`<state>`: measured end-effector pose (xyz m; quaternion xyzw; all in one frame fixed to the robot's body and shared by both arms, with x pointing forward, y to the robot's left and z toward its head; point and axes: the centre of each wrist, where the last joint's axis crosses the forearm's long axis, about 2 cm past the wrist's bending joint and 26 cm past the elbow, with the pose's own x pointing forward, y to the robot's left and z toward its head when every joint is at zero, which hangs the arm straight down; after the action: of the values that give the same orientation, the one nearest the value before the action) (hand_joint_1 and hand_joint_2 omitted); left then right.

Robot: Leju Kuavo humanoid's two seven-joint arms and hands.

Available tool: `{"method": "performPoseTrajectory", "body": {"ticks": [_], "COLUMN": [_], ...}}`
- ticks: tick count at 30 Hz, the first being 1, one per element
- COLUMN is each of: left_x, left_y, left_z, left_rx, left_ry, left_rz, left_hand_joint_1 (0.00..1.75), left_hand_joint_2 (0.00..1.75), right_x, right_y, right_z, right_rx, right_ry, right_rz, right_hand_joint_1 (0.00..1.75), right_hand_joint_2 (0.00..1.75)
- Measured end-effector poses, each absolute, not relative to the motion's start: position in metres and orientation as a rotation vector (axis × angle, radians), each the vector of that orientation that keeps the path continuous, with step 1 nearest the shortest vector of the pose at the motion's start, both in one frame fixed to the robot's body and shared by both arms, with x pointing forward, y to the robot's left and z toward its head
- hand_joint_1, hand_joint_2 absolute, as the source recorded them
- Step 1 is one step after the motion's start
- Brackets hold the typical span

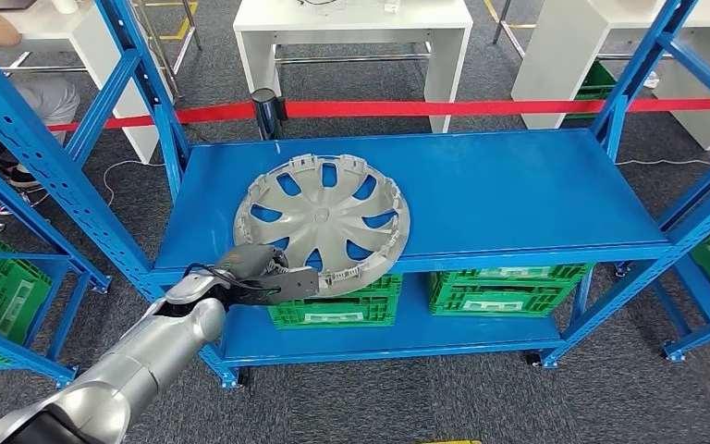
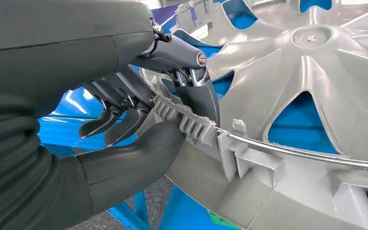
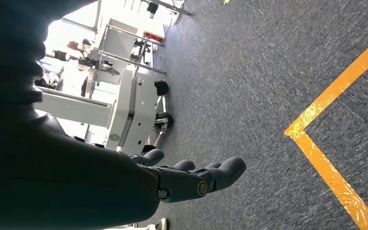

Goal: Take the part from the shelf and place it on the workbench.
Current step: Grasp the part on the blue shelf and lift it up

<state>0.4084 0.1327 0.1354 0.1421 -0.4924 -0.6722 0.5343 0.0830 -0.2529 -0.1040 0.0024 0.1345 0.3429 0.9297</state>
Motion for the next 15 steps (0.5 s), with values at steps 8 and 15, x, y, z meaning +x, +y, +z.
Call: {"method": "performPoseTrajectory", "body": {"ticks": [8,15], "left_x": [0.409,0.416], "left_y": [0.133,0.146], "left_z": [0.135,0.14], "left_rx": [0.333,0.247], "left_ry": [-1.178,-1.278], "left_rz": [-1.585,-1.376], "left_hand_joint_1": [1.75,1.75], "left_hand_joint_2": [1.75,1.75], "right_x": [0.082,0.083], "right_y": [-0.253,-0.253], "right_z": [-0.104,-0.104], "right_rx": [0.006,0.006], "right_ry": [0.276,0.271], "right_rz": [0.702,0.702], "right_hand_joint_1": [0.0,0.0], "right_hand_joint_2": [1.75,1.75]}}
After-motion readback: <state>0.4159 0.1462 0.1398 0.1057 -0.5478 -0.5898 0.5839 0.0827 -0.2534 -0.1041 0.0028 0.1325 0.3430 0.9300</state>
